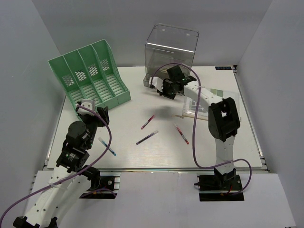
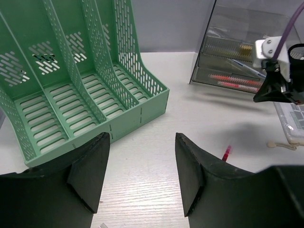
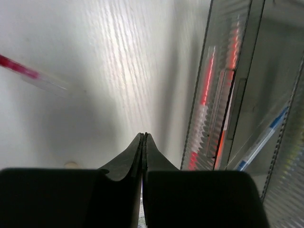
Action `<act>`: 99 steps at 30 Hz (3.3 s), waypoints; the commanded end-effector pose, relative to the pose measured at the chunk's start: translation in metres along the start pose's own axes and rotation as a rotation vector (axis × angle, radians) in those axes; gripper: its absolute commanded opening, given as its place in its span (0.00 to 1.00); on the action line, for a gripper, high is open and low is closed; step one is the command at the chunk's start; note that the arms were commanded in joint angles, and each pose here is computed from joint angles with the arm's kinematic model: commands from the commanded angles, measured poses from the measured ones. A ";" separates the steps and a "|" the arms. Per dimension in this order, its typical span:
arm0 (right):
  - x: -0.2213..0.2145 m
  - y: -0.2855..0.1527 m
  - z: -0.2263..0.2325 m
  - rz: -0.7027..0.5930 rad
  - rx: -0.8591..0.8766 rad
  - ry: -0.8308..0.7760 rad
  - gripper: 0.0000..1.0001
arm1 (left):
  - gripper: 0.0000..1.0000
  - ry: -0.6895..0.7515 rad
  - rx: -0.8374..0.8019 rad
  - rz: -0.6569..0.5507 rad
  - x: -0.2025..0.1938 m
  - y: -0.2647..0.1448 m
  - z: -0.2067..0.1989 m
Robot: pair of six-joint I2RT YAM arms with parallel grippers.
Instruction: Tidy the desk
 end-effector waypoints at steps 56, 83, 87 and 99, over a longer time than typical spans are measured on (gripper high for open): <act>-0.008 -0.157 0.081 -0.544 -0.070 0.535 0.89 | 0.05 -0.142 -0.615 -0.044 -0.001 0.029 -0.078; -0.068 -0.213 0.112 -0.750 0.219 0.663 0.11 | 0.49 -1.190 -0.331 0.206 -0.085 0.294 -0.234; -0.065 -0.220 0.115 -0.768 0.170 0.621 0.12 | 0.48 -1.212 -0.310 0.181 -0.094 0.306 -0.243; -0.068 -0.216 0.113 -0.762 0.142 0.617 0.13 | 0.45 -1.243 -0.289 0.123 -0.114 0.334 -0.255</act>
Point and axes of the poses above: each gripper's point midway between its finger pads, its own y axis out along the fingers, its own z axis along the line the jaws close on, x = y × z, the point moved 8 cm from there along -y, back along the fingers, and after that the axes turned 14 degrees about y, right-handed, at the moved point
